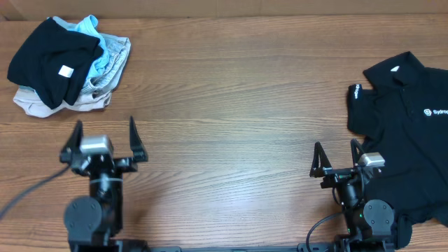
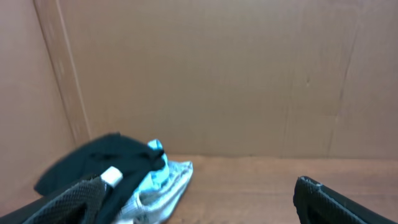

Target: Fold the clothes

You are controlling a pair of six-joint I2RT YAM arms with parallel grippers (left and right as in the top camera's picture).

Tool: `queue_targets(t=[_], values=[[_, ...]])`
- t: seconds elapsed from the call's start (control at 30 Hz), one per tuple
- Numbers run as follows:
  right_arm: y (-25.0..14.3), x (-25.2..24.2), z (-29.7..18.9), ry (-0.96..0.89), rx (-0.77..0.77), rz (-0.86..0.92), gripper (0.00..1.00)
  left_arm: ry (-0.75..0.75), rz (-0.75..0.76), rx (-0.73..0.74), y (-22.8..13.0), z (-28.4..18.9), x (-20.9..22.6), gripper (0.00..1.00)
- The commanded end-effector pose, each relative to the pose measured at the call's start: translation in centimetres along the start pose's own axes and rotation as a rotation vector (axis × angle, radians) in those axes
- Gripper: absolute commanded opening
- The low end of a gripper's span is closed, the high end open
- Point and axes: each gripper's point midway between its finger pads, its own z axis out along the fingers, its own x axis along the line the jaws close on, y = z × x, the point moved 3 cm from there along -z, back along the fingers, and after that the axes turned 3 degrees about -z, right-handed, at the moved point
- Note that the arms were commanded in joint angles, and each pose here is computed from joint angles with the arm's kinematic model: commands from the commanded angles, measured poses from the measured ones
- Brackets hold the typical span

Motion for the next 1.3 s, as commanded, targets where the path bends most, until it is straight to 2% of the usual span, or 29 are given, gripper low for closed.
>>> queue_targets(t=[0.0, 0.27, 0.43, 0.53, 0.67, 1.27], values=[[-0.2, -0.3, 0.0, -0.014, -0.004, 0.003, 1.00, 0.000, -0.032, -0.019, -2.4, -1.1, 0.3, 1.00], [-0.2, -0.3, 0.0, -0.014, -0.004, 0.003, 1.00, 0.020, -0.035, -0.068, -5.3, -2.3, 0.9, 1.00], [-0.2, -0.3, 0.0, -0.014, -0.004, 0.003, 1.00, 0.028, -0.028, 0.006, -9.4, -1.6, 1.0, 1.00], [-0.2, -0.3, 0.0, -0.014, -0.004, 0.003, 1.00, 0.028, -0.077, 0.047, -11.6, -1.4, 1.0, 1.00], [-0.2, -0.3, 0.0, -0.014, -0.004, 0.003, 1.00, 0.035, -0.072, 0.132, -13.4, -1.5, 1.1, 1.00], [-0.2, -0.3, 0.0, -0.014, -0.004, 0.002, 1.00, 0.035, -0.073, 0.130, -13.4, -1.5, 1.1, 1.00]])
